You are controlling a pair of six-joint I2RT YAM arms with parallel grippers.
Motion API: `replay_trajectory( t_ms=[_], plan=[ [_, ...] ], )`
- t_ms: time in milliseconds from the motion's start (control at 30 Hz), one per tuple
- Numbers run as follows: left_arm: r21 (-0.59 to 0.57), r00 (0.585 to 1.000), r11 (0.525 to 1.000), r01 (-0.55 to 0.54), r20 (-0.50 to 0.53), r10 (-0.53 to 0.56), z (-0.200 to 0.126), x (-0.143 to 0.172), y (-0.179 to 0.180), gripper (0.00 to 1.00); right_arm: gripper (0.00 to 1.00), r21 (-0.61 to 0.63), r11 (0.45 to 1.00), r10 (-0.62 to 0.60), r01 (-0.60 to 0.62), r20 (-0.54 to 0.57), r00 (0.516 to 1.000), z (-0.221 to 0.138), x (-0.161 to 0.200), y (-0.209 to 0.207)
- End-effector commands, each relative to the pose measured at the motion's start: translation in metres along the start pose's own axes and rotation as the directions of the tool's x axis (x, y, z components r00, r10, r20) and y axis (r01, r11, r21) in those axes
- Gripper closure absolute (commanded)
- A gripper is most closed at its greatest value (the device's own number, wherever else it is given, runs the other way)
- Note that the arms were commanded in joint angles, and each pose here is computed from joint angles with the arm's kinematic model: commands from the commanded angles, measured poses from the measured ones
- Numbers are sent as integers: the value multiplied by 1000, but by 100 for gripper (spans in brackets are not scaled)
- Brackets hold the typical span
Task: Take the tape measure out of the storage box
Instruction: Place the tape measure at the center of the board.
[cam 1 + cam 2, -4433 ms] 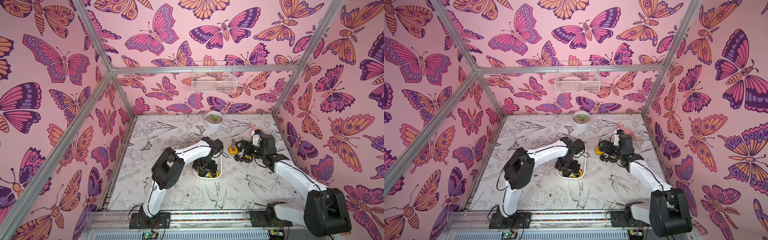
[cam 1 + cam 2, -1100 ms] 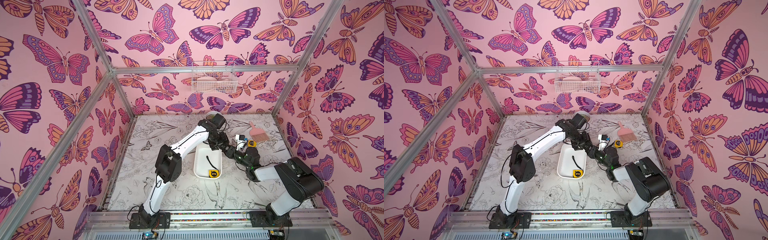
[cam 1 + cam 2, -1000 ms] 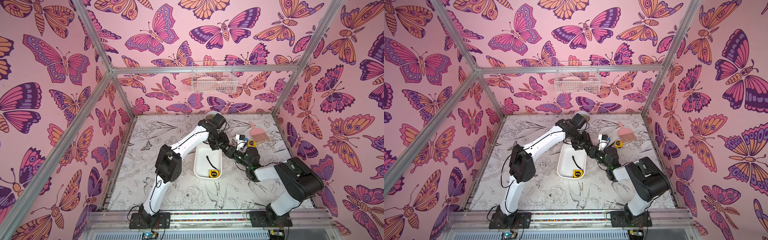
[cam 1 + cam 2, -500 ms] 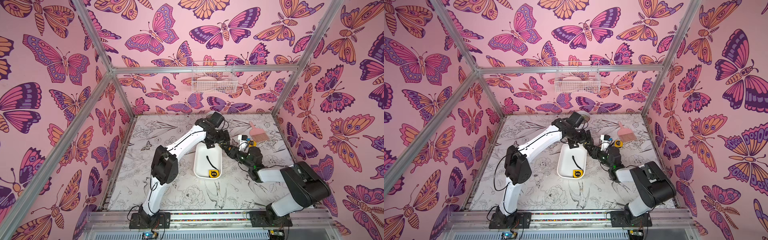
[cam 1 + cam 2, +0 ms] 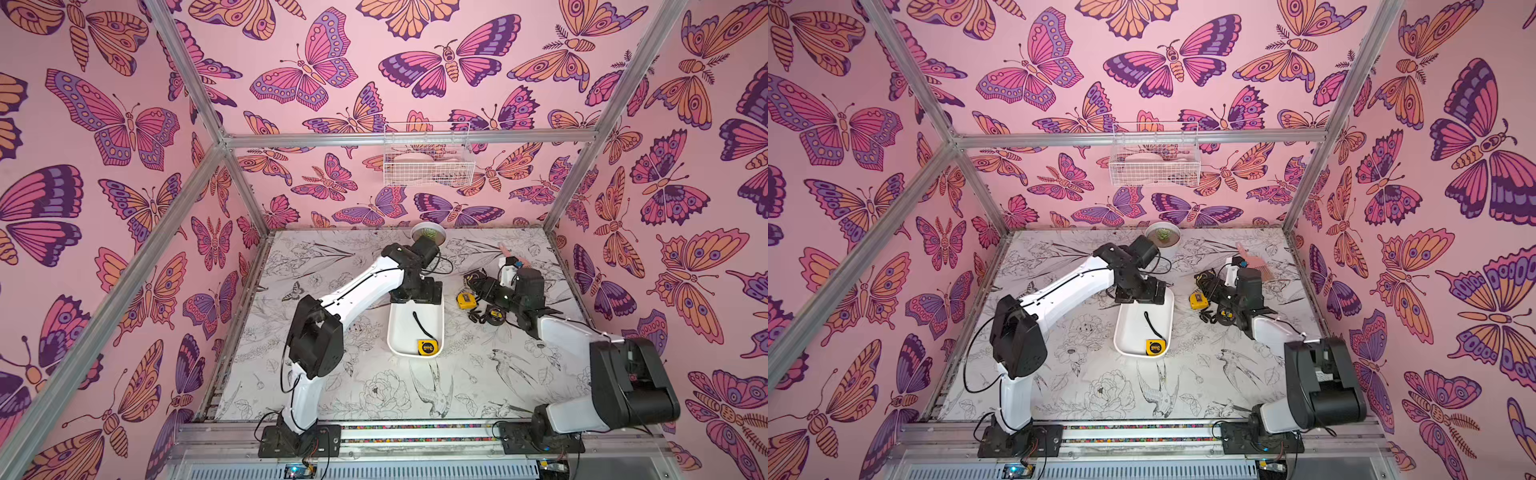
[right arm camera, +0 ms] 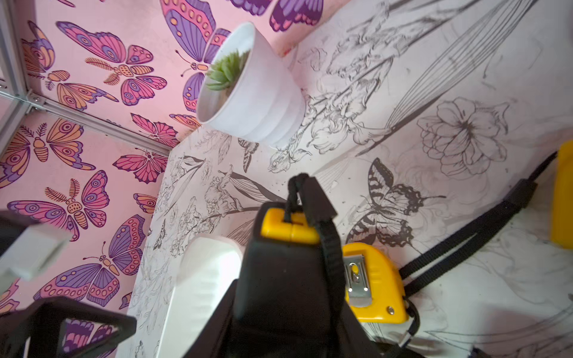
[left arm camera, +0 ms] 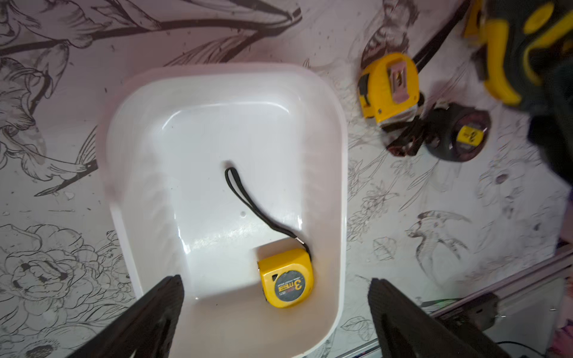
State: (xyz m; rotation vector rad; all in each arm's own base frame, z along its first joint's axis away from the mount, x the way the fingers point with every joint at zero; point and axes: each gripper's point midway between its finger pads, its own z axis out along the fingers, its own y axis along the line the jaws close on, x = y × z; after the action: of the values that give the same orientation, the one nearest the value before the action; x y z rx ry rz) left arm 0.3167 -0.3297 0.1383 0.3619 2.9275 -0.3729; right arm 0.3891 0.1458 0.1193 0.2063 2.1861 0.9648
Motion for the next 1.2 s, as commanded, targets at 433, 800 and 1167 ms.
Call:
replay_trajectory(
  t_ms=[433, 800, 1167],
  plan=[
    [-123, 943, 963, -241, -264, 202, 37, 75, 9, 1, 96, 32, 997, 80, -73, -285, 955, 13, 83, -13],
    [-90, 881, 948, -305, -405, 245, 68, 107, 3, 1, 56, 145, 989, 58, -12, -315, 947, 6, 92, -31],
    [-53, 816, 940, -338, -515, 264, 91, 137, 9, 1, 12, 146, 987, -38, 73, -227, 973, -16, 63, -10]
  ],
)
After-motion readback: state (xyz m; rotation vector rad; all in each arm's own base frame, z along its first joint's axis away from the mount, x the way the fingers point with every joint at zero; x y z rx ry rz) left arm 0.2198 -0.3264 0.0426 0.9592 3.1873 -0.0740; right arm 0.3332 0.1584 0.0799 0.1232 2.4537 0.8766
